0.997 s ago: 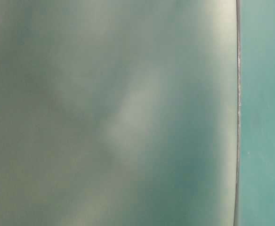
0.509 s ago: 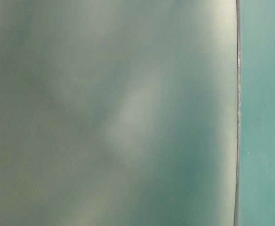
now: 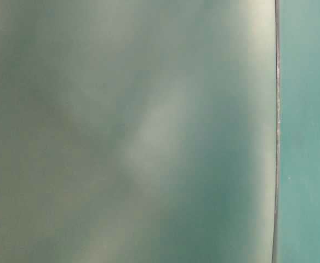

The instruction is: Move the cup to the left with left arm.

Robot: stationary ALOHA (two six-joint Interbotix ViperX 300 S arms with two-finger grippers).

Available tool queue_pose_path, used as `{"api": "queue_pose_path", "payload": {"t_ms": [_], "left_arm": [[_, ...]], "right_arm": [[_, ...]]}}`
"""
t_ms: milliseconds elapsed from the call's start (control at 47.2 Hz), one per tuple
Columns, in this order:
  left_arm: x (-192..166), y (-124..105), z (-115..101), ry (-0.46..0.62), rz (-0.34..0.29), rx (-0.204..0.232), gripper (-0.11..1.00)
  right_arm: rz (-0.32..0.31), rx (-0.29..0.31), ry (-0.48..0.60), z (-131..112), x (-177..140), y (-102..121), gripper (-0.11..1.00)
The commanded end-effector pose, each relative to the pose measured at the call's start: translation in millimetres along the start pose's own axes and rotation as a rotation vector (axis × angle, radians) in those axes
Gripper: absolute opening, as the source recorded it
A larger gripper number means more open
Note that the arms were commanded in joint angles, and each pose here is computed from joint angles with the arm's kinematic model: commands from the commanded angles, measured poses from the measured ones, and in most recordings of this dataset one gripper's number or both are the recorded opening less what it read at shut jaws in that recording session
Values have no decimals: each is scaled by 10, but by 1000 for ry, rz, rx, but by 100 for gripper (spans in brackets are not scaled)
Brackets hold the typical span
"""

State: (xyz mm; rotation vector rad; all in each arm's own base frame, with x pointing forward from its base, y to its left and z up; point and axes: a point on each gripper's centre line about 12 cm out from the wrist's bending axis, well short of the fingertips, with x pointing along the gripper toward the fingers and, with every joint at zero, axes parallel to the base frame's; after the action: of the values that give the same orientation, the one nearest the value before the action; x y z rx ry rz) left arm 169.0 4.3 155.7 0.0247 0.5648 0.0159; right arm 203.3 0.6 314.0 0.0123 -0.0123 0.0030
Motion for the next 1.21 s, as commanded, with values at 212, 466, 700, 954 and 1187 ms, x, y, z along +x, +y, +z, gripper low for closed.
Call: {"api": "queue_pose_path", "payload": {"t_ms": [212, 466, 700, 954, 1187], "left_arm": [[-11, -31, 113, -17, -16, 9, 70], [-19, -30, 119, -22, -16, 9, 70], [-36, -32, 125, -27, -17, 11, 70], [-34, -33, 123, -25, -17, 11, 70], [-26, -33, 117, -24, -17, 19, 70]], "right_arm": [[3, 5, -31, 127, 22, 7, -1], [2, 5, -31, 127, 22, 4, -1], [2, 5, -31, 127, 22, 4, -1], [2, 5, -28, 123, 22, 4, -1], [3, 5, -28, 123, 22, 7, -1]]}}
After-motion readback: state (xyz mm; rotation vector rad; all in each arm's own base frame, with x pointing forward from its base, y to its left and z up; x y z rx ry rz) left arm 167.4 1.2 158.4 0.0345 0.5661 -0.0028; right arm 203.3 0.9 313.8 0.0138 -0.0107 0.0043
